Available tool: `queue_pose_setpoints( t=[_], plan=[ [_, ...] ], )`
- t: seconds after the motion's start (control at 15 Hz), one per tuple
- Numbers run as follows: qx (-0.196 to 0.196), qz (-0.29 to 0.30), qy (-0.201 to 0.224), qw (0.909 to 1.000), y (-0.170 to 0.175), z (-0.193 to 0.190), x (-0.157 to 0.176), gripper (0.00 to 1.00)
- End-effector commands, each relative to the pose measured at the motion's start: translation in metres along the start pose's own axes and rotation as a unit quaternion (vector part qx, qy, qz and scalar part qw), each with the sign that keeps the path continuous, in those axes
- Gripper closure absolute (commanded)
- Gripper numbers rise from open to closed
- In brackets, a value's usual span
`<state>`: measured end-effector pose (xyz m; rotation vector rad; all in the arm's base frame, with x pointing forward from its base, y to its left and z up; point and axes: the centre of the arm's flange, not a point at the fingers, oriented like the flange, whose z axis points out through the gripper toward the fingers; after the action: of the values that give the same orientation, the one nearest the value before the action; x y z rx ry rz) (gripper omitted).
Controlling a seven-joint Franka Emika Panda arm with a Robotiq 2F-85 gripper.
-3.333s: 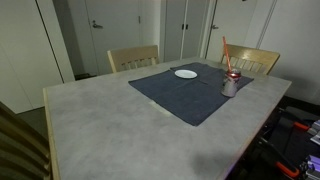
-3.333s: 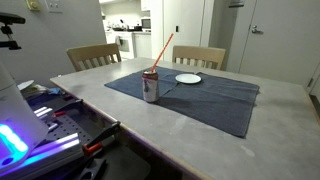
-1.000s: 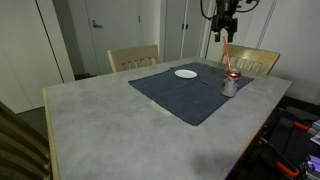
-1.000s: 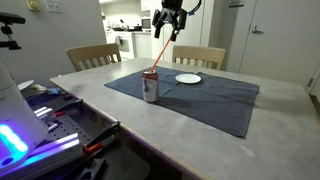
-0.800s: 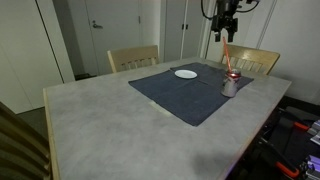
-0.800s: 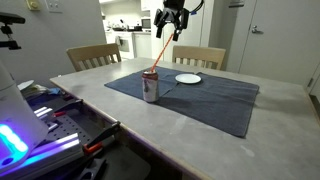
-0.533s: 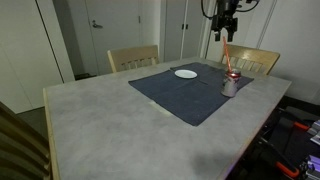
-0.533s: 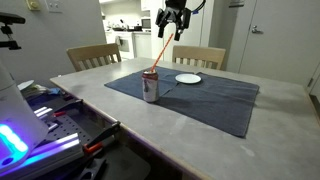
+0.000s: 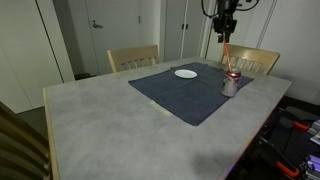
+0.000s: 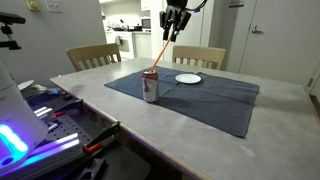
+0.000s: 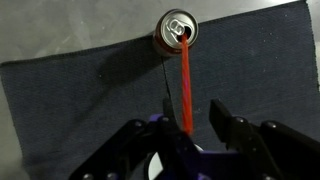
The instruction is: Remove the straw from the can and place it on the table
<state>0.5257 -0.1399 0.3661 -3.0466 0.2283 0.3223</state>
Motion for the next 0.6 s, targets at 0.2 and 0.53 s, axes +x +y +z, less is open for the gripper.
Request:
queue_pose_setpoints(
  t=[0.2,0.53],
  plan=[
    [-0.003,-0.007,-0.005,1.0000,0.0090,-0.0003,0.0076,1.00],
    [-0.007,-0.004,-0.007,0.9999,0.0097,-0.0008,0.0049,0.98]
  ],
)
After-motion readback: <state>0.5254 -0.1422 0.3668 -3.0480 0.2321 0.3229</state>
